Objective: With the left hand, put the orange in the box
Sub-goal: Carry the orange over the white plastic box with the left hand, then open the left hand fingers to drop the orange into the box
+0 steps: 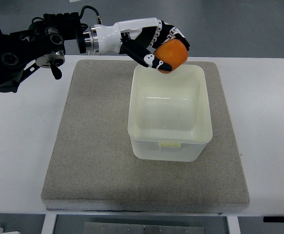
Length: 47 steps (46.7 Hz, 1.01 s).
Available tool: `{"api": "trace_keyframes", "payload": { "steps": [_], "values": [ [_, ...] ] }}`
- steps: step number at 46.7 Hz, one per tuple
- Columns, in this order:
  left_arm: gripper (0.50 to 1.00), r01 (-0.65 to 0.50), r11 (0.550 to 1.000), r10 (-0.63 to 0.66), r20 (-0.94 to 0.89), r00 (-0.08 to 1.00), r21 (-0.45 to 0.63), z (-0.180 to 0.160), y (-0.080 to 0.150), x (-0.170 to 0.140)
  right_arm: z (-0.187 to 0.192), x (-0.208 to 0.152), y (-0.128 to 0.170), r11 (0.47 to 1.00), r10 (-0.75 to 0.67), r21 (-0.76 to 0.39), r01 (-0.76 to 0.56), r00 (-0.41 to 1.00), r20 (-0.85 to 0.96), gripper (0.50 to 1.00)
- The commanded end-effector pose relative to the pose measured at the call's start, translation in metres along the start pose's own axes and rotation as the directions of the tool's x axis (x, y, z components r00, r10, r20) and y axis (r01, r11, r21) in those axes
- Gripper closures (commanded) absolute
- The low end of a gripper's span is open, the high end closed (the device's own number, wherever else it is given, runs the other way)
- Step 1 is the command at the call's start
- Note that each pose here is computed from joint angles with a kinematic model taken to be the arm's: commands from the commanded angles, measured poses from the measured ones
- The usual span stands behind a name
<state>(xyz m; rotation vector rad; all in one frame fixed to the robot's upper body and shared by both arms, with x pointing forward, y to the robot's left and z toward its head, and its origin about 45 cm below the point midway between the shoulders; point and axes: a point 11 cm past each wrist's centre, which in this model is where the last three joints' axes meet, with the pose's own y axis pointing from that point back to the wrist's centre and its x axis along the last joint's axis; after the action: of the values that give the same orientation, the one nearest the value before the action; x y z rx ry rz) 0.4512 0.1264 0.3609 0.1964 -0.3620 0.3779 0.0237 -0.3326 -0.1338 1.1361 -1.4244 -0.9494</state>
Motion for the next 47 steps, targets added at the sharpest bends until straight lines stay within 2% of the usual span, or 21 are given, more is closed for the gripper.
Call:
{"api": "trace_keyframes", "payload": {
  "steps": [1,8,23,24,27,29,33,36,47],
  "values": [
    [1.000,0.018,1.000,-0.018,0.027,0.999,0.024,-0.004,0.004,-0.003,0.000,0.000,0.000,1.000,0.000,0.000,0.000,1.000,0.000,0.556],
    [1.000,0.051,0.997,-0.054,0.058,0.997,0.058,-0.013,0.005,-0.012,0.000,0.000,0.000,1.000,0.000,0.000,0.000,1.000,0.000,0.556],
    [1.000,0.029,0.997,-0.033,0.052,0.998,0.069,-0.020,0.007,-0.011,0.000,0.000,0.000,1.000,0.000,0.000,0.000,1.000,0.000,0.556],
    [0.969,0.025,0.997,-0.029,0.052,0.998,0.070,-0.021,0.007,-0.010,0.000,0.000,0.000,1.000,0.000,0.000,0.000,1.000,0.000,0.556],
    [0.821,0.013,0.998,-0.017,0.058,0.998,0.067,-0.020,0.007,-0.009,0.000,0.000,0.000,1.000,0.000,-0.001,0.000,1.000,0.000,0.556],
    [0.740,0.000,0.998,-0.004,0.064,0.998,0.066,-0.020,0.007,-0.008,0.000,0.000,0.000,1.000,0.000,0.000,0.000,1.000,0.000,0.556],
    [0.705,-0.015,0.998,0.010,0.073,0.997,0.062,-0.019,0.006,-0.007,0.000,0.000,0.000,1.000,0.000,0.000,0.000,1.000,0.000,0.556],
    [0.632,-0.017,0.998,0.013,0.074,0.997,0.059,-0.018,0.006,-0.006,0.000,0.000,0.000,1.000,0.000,0.001,0.000,1.000,-0.002,0.556],
    [0.621,-0.019,0.998,0.014,0.074,0.997,0.059,-0.018,0.006,-0.006,0.000,0.000,0.000,1.000,0.000,-0.001,0.000,1.000,-0.002,0.556]
  ]
}}
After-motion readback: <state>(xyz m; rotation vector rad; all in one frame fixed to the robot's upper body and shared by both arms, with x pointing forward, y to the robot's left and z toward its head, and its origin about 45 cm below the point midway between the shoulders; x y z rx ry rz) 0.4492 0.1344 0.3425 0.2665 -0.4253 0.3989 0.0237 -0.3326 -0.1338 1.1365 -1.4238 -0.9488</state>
